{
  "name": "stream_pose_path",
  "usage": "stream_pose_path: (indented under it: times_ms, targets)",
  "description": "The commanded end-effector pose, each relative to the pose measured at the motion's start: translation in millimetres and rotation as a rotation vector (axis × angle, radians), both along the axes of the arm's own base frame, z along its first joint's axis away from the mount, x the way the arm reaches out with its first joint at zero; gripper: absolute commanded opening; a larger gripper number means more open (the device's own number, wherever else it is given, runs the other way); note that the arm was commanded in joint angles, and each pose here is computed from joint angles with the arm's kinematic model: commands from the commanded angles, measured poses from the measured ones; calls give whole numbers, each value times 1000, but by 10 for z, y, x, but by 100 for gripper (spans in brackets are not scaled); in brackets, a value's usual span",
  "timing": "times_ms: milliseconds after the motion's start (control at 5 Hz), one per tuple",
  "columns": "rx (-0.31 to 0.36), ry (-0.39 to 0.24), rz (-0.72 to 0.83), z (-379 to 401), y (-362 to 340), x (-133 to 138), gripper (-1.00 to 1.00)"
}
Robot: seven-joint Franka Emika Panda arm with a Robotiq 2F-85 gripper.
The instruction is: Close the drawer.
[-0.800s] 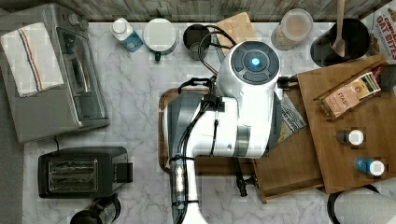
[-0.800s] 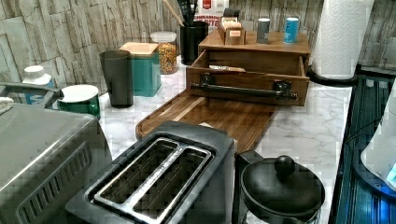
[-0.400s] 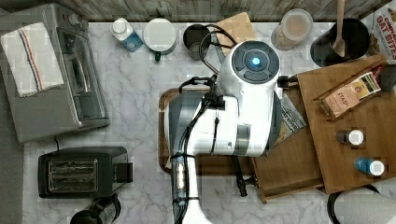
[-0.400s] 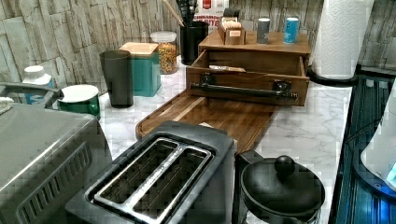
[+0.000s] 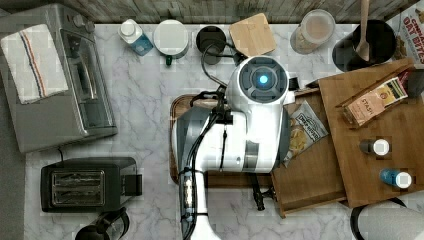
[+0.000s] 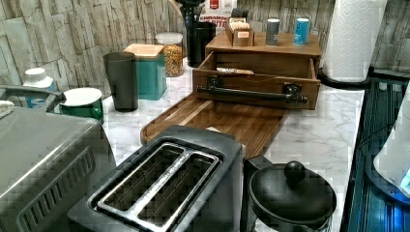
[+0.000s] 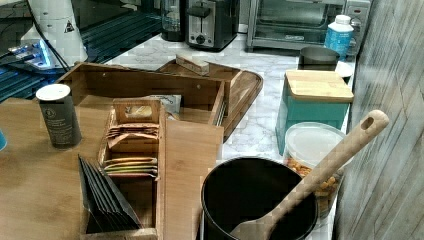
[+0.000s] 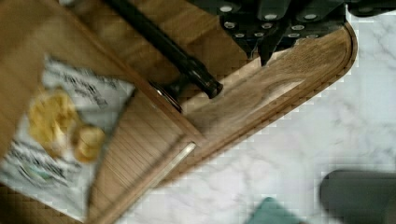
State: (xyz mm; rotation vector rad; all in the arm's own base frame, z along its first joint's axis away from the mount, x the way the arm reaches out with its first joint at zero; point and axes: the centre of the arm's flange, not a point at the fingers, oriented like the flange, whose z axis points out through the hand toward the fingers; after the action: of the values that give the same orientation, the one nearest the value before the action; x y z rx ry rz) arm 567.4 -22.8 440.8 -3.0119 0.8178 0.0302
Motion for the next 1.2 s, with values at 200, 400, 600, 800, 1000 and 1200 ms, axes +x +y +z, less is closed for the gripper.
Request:
stream_pose_path:
  times_ms: [200, 400, 600, 800, 1000, 1200]
  targets:
    - [-60, -4, 545, -386, 706, -644, -100]
    - [-38, -22, 687, -643, 707, -960, -100]
    - [-65, -33, 786, -921, 691, -1157, -100]
    - [-114, -2, 792, -1204, 735, -1242, -100]
    - [-99, 12, 782, -1428, 613, -1266, -100]
    - [-102, 51, 766, -1564, 436, -1288, -100]
